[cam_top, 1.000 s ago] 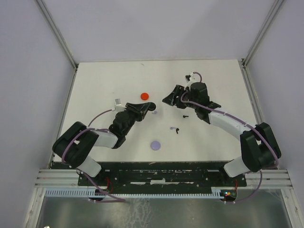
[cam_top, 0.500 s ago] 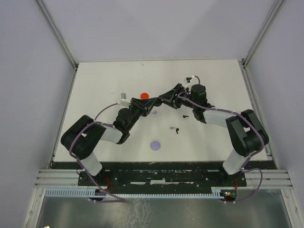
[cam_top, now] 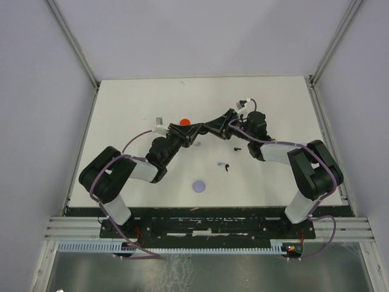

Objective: Insert the wireless bluetooth earbuds into the charging case
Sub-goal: Pick up the charging case at the center of the board.

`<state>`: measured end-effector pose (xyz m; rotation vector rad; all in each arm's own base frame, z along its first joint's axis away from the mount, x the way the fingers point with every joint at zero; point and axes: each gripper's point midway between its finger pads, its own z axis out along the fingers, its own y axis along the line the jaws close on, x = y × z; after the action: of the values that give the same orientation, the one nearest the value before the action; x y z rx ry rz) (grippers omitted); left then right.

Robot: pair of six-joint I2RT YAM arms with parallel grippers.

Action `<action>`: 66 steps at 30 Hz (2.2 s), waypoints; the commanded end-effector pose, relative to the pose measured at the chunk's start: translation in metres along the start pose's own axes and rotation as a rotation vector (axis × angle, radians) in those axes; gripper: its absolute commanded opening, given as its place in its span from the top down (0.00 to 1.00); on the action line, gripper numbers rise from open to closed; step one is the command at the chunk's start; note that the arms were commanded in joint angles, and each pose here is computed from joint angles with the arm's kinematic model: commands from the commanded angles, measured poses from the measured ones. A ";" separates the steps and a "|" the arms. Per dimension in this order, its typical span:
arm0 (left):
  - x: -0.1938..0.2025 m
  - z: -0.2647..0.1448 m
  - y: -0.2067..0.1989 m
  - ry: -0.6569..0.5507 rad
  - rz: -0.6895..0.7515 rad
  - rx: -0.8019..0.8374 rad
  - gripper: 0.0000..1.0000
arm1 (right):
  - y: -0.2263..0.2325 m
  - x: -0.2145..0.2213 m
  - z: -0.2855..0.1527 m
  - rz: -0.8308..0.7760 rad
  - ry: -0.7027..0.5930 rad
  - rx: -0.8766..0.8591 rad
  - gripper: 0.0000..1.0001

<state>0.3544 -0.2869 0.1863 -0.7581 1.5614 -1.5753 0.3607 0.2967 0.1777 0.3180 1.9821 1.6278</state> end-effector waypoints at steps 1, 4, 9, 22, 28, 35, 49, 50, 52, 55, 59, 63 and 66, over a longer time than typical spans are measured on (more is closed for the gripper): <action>-0.002 0.009 -0.025 -0.014 -0.035 0.082 0.97 | 0.019 -0.001 -0.001 -0.045 0.006 -0.092 0.52; -0.001 0.011 -0.024 -0.008 -0.038 0.083 0.97 | 0.018 0.000 -0.001 -0.045 0.007 -0.091 0.54; -0.001 0.013 -0.022 -0.012 -0.050 0.082 0.97 | 0.017 0.000 -0.001 -0.045 0.012 -0.094 0.60; 0.002 0.011 -0.025 0.009 -0.057 0.112 0.66 | 0.013 0.000 -0.002 -0.051 0.006 -0.086 0.82; -0.004 0.007 -0.025 0.026 -0.047 0.113 0.49 | 0.015 -0.001 -0.007 -0.059 0.007 -0.088 0.85; -0.008 0.004 -0.019 0.148 -0.009 0.086 0.48 | 0.018 -0.007 -0.016 -0.087 0.027 -0.090 0.86; 0.022 0.008 -0.016 0.410 0.030 0.145 0.49 | 0.021 -0.009 -0.020 -0.109 0.107 -0.099 0.87; 0.022 0.008 -0.016 0.413 0.033 0.144 0.49 | 0.021 -0.009 -0.020 -0.107 0.107 -0.099 0.87; 0.023 0.006 -0.016 0.418 0.043 0.140 0.49 | 0.021 -0.009 -0.019 -0.106 0.107 -0.098 0.87; 0.024 0.005 -0.015 0.423 0.057 0.131 0.52 | 0.021 -0.010 -0.019 -0.108 0.106 -0.100 0.87; 0.026 0.004 -0.014 0.433 0.060 0.129 0.57 | 0.022 -0.010 -0.018 -0.108 0.108 -0.104 0.87; 0.025 0.004 -0.015 0.426 0.060 0.131 0.59 | 0.022 -0.010 -0.018 -0.106 0.110 -0.104 0.88; 0.023 0.003 -0.015 0.417 0.058 0.133 0.60 | 0.022 -0.010 -0.018 -0.106 0.110 -0.104 0.88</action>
<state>0.3454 -0.3071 0.1755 -0.4263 1.8027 -1.8509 0.3523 0.2788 0.1713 0.2017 2.0513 1.6832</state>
